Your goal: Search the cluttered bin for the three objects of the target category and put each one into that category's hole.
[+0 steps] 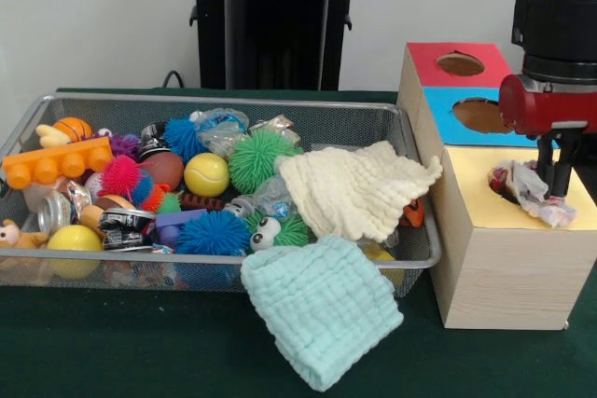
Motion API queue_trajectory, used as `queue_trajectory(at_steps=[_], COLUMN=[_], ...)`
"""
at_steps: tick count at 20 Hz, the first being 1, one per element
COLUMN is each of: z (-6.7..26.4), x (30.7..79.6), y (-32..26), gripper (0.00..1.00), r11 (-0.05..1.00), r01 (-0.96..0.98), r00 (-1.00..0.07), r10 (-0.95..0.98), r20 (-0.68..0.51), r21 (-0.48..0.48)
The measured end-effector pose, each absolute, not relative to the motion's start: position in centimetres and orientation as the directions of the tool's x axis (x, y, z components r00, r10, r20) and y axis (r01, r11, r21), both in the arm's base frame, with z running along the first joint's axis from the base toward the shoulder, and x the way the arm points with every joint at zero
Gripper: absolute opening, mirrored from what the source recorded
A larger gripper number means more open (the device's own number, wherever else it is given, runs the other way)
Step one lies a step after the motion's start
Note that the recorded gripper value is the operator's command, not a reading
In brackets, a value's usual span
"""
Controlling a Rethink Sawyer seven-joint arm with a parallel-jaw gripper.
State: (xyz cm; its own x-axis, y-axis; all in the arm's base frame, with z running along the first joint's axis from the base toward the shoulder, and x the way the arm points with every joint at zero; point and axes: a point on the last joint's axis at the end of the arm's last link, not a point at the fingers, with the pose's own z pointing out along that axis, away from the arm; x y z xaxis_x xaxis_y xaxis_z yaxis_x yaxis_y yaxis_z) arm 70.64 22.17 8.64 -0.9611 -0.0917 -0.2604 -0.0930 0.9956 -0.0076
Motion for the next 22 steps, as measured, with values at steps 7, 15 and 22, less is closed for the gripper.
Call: queue_trajectory(at_steps=[7, 15, 22], z=[8.7, 7.7, 7.0], x=[69.3, 67.9, 67.5], y=[22.1, 21.4, 21.4], gripper=[0.00, 0.00, 0.00], r11=[0.995, 0.996, 0.996], r01=[-0.095, -0.088, -0.088], r00=[-0.967, -0.975, -0.977], r10=[-0.094, -0.087, -0.088], r20=[-0.239, -0.206, -0.195], r21=[-0.008, -0.006, -0.005])
